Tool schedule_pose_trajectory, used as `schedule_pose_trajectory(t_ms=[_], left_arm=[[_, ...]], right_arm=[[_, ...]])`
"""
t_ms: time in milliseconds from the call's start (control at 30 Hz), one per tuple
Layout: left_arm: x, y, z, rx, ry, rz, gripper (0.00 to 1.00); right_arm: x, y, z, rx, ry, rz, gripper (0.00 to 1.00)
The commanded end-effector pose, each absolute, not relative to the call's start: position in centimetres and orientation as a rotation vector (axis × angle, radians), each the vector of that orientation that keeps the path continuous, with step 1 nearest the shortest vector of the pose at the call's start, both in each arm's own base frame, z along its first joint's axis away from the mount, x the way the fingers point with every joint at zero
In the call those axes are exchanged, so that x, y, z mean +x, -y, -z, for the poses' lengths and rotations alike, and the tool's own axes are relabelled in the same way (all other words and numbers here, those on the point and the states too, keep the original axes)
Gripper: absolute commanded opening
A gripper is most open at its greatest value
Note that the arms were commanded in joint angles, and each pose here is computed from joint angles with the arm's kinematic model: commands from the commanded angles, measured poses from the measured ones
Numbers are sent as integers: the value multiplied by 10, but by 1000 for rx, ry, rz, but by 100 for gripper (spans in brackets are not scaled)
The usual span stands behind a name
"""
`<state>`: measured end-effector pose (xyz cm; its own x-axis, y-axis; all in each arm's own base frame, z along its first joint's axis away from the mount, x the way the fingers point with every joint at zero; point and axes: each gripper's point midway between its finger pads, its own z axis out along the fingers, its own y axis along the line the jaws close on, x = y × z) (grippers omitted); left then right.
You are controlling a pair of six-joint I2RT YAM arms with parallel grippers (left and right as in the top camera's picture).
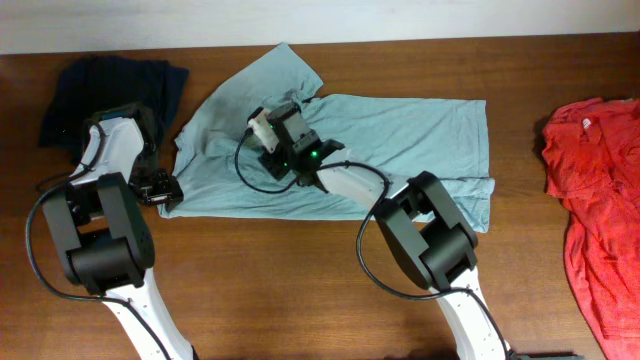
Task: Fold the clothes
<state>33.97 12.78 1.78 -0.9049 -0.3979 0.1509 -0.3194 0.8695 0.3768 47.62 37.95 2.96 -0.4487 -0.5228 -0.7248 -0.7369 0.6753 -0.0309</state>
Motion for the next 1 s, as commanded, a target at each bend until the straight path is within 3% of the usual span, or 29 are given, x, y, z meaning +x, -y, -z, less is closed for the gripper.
schedule_pose_trajectory(t_ms=[0, 100, 267, 467, 967], left_arm=[[334, -132, -11, 541, 2788, 538, 99], [334, -132, -11, 541, 2788, 538, 99], [334, -132, -11, 542, 2788, 538, 99], [334, -132, -11, 542, 2788, 538, 99], [334, -132, -11, 542, 2788, 538, 99]], right_arm=[[499, -368, -48, -884, -2117, -337, 4], [505, -368, -74, -884, -2078, -416, 4], [478, -394, -95, -994, -2050, -632, 4], [442, -417, -78, -1114, -2088, -631, 4], [426, -427, -48, -1164, -2136, -554, 5]])
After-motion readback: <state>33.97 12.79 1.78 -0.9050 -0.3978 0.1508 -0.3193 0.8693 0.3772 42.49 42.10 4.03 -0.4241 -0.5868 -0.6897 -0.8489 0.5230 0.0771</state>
